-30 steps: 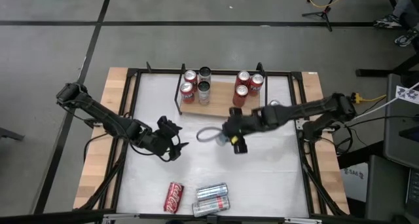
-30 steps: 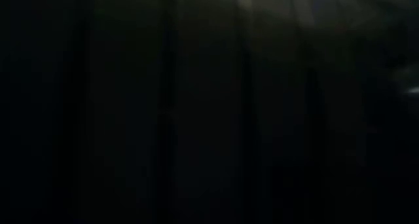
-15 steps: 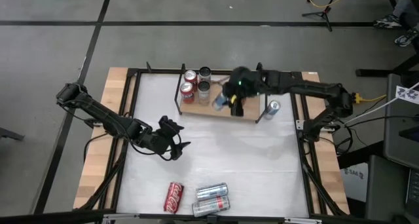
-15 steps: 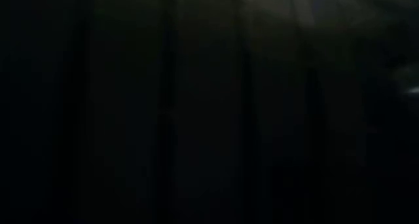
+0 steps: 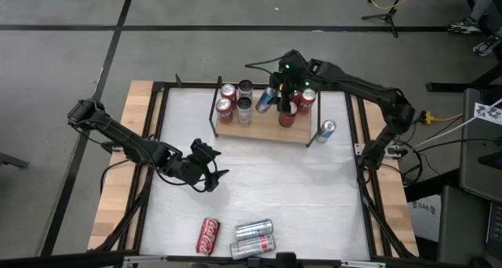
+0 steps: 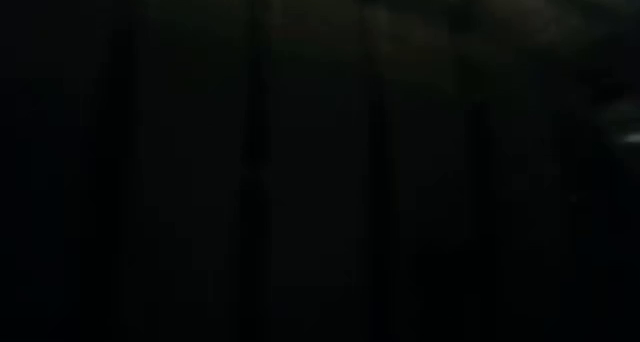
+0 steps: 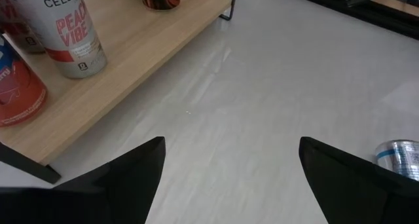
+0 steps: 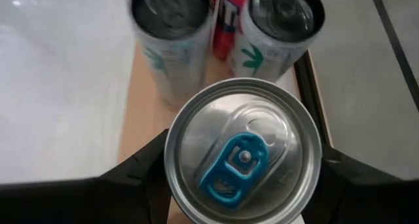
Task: Place canned beverage on shelf
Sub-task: Put the middle blue soda can on the shelf
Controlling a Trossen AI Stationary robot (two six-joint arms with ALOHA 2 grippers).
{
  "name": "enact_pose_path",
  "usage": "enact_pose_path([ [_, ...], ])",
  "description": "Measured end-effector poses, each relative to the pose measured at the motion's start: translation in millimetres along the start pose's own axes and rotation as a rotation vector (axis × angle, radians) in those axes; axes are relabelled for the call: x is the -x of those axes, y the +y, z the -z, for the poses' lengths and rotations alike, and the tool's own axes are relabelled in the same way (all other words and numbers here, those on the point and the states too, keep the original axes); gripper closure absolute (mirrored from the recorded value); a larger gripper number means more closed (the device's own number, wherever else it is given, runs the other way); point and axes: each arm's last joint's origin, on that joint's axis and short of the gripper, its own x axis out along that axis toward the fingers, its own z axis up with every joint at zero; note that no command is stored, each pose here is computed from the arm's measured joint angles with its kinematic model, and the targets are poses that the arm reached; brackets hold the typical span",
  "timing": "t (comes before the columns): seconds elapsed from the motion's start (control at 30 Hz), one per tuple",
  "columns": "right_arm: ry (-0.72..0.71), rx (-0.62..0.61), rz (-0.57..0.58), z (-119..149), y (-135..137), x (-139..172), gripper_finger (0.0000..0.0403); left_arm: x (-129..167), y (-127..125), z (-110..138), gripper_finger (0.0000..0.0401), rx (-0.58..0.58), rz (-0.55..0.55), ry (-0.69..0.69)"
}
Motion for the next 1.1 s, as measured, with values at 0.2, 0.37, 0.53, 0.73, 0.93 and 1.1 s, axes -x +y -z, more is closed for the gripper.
enact_pose_path([
  [0.2, 0.044, -0.011, 0.007, 13, -21, -17, 0.0171, 0, 0, 0, 0.0058, 0.002, -0.003, -0.004],
  [0.37, 0.048, -0.022, 0.02, 17, -30, -24, 0.0171, 0, 1, -1, 0.0058, 0.002, -0.021, -0.018],
  [0.53, 0.047, 0.023, 0.028, 17, -30, -25, 0.0171, -2, 2, -2, 0.0058, 0.006, -0.028, -0.019],
  [0.73, 0.058, 0.022, 0.031, 18, -31, -27, 0.0171, -2, 3, -2, 0.0058, 0.007, -0.029, -0.019],
  [0.93, 0.084, 0.017, 0.029, 22, -33, -39, 0.0171, -2, 3, -2, 0.0058, 0.007, -0.03, -0.02],
  [1.1, 0.101, 0.012, 0.026, 26, -36, -49, 0.0171, -2, 2, -2, 0.0058, 0.006, -0.028, -0.019],
])
